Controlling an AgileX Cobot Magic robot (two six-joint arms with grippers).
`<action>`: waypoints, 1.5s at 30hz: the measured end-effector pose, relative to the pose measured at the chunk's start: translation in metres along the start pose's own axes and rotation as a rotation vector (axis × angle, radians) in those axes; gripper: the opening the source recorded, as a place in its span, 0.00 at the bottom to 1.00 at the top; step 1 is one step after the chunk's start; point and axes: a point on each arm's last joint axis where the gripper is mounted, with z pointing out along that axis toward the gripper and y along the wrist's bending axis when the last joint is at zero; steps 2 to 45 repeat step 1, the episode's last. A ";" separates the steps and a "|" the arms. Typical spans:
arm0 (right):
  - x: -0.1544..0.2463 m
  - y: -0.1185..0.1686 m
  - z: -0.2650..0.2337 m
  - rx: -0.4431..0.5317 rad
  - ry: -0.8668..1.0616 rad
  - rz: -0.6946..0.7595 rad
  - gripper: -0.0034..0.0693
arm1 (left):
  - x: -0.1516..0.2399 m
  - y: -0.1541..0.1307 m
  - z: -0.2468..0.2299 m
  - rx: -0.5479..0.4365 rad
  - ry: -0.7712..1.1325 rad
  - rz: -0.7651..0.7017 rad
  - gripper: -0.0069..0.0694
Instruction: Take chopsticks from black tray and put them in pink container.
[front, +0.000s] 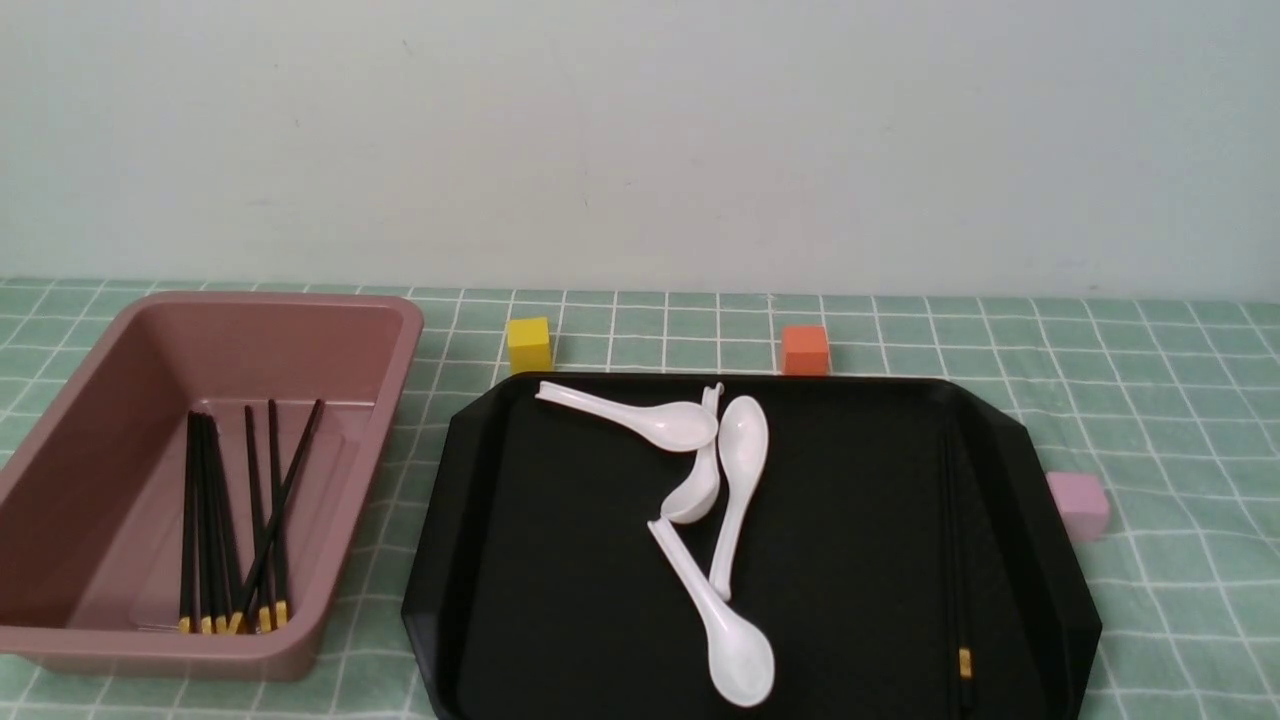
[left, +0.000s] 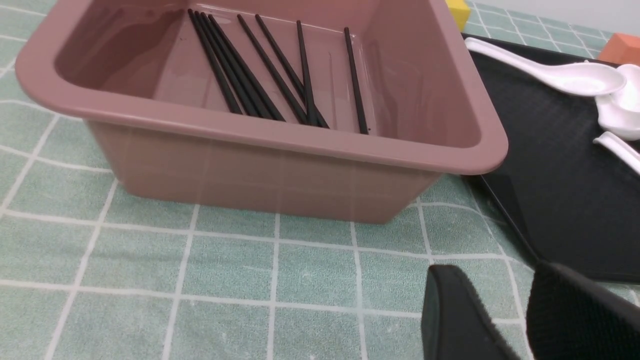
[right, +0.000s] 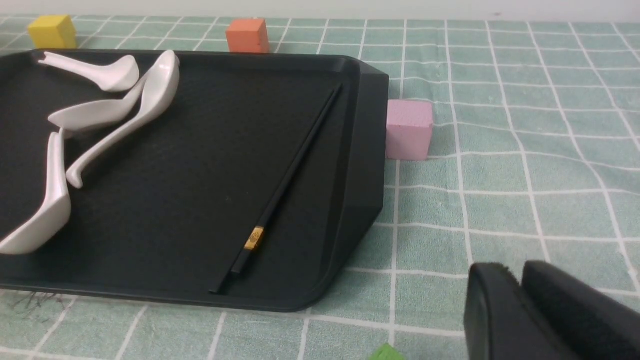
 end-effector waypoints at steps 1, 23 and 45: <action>0.000 0.000 0.000 0.000 0.000 0.000 0.20 | 0.000 0.000 0.000 0.000 0.000 0.000 0.40; 0.000 0.000 0.000 0.000 0.000 0.000 0.20 | 0.000 0.000 0.000 0.000 0.000 0.000 0.40; 0.000 0.000 0.000 0.000 0.000 0.000 0.20 | 0.000 0.000 0.000 0.000 0.000 0.000 0.40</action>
